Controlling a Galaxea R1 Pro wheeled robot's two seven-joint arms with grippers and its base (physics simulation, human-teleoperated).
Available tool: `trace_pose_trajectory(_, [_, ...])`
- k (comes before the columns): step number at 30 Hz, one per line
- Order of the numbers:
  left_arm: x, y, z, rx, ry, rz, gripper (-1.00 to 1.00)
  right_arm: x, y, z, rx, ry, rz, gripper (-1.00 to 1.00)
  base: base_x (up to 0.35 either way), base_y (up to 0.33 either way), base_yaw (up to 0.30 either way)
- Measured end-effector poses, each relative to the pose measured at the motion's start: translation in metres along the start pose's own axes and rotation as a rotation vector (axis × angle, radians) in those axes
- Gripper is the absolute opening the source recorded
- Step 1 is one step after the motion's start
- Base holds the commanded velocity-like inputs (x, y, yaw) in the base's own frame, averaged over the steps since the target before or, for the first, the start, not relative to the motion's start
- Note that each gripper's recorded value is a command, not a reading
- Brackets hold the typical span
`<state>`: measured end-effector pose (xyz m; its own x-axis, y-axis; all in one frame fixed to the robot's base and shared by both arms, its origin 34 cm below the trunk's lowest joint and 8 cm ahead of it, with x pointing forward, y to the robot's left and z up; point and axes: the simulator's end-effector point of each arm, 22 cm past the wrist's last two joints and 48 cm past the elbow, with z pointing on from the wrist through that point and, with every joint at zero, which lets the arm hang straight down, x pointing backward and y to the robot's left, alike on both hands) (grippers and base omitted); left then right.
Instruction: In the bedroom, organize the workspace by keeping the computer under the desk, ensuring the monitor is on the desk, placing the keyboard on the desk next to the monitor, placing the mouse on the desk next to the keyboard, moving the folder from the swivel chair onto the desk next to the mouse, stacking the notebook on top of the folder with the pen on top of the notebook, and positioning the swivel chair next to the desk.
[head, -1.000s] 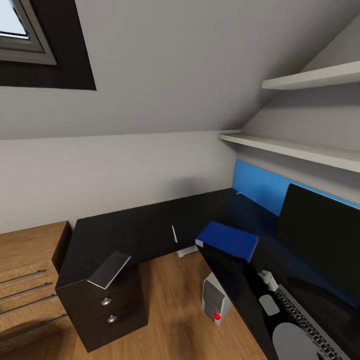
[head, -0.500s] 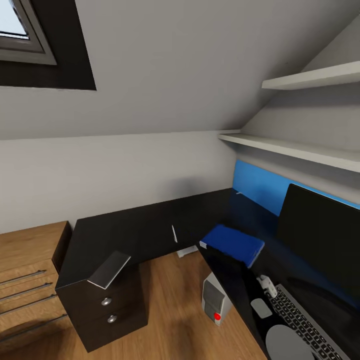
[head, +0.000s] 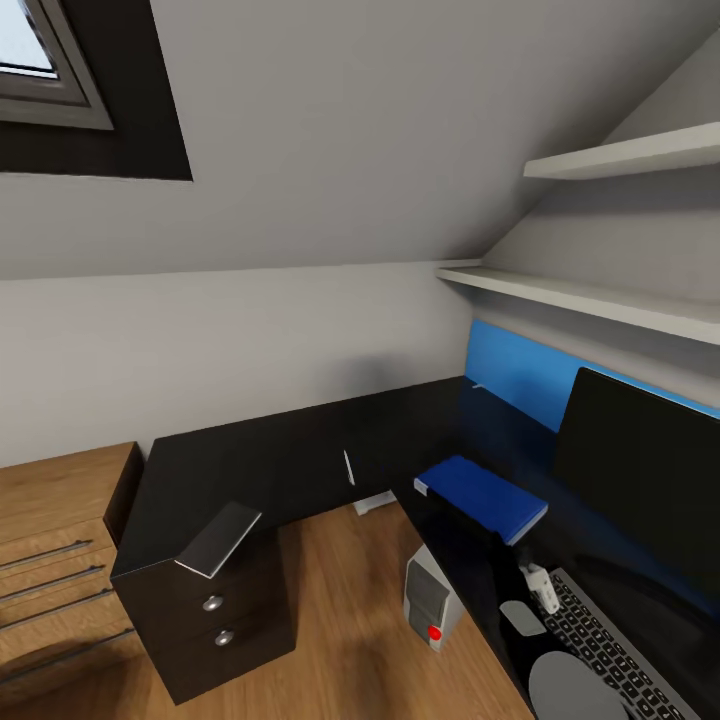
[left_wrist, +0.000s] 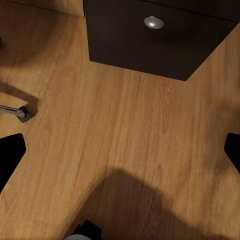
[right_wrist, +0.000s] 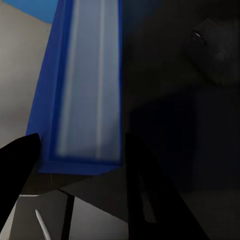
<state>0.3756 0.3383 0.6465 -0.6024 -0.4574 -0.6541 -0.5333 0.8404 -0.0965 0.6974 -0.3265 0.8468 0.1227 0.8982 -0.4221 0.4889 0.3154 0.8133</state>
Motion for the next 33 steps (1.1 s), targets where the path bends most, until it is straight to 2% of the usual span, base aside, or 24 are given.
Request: trace_pose_trajectory(33, [-0.0005,0.0000,0.0000,0.000,-0.002,0.000,1.00,-0.0002,-0.0015,-0.0003,0.006,-0.004,0.008,-1.00,0.071,0.054,0.000])
